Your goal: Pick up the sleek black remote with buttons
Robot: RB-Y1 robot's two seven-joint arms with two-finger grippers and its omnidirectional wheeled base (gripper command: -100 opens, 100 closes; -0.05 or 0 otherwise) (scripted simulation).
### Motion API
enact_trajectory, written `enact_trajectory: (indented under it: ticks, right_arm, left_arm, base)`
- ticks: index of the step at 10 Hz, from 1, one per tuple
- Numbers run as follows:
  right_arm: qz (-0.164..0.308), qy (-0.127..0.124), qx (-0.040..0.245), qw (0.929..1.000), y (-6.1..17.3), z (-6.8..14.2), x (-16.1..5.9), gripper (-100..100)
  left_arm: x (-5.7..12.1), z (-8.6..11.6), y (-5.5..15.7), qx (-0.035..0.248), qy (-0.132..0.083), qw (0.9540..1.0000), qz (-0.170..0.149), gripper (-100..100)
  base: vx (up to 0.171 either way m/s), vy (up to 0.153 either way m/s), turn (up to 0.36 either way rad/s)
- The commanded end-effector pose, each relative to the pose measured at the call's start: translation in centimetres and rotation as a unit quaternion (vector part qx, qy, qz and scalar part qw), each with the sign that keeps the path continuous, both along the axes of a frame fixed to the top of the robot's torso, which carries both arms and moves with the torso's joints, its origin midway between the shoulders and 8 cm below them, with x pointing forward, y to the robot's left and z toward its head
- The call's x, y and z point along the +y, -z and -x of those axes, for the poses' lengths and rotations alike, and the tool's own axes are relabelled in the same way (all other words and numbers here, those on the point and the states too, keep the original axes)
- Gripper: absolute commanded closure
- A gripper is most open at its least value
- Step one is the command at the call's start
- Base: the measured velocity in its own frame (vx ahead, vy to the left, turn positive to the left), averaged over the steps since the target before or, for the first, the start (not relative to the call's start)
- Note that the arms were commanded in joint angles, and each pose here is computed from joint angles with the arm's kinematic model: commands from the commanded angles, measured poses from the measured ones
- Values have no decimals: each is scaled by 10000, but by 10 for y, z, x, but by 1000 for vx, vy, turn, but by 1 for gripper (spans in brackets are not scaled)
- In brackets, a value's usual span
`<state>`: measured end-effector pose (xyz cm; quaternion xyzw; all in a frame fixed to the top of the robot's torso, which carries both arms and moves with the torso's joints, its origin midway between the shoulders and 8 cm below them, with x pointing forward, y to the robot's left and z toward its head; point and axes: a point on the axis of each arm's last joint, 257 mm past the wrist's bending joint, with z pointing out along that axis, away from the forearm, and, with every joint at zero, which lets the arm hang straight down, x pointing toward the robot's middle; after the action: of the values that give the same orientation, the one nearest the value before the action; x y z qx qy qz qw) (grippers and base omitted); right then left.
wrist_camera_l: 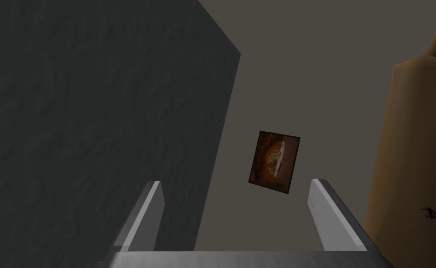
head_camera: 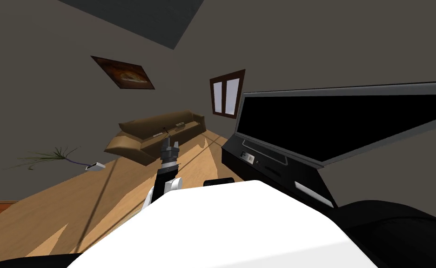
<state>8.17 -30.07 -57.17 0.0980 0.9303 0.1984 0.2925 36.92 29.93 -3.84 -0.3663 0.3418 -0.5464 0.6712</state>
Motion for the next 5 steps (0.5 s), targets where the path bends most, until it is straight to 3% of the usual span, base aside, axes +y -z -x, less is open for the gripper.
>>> enact_trajectory:
  ticks: [1, 2, 3, 5]
  right_arm:
    - [188, -120, 185, 9996, 9, 20, -12, -100]
    - [454, -375, 413, 9974, 18, 43, -28, -100]
    - [527, -345, 536, 9966, 22, 53, -37, -100]
    - [1055, -836, 987, 9860, 32, 96, -76, -100]
  left_arm:
    - [0, 0, 0, 0, 0, 10000, 0, 0]
    - [0, 0, 0, 1, -1, 10000, 0, 0]
    - [0, 0, 0, 0, 0, 10000, 0, 0]
    - [0, 0, 0, 0, 0, 10000, 0, 0]
  base:
    - [41, -3, 93]
    - [46, -3, 218]
    - [44, -10, 117]
    - [55, -24, 256]
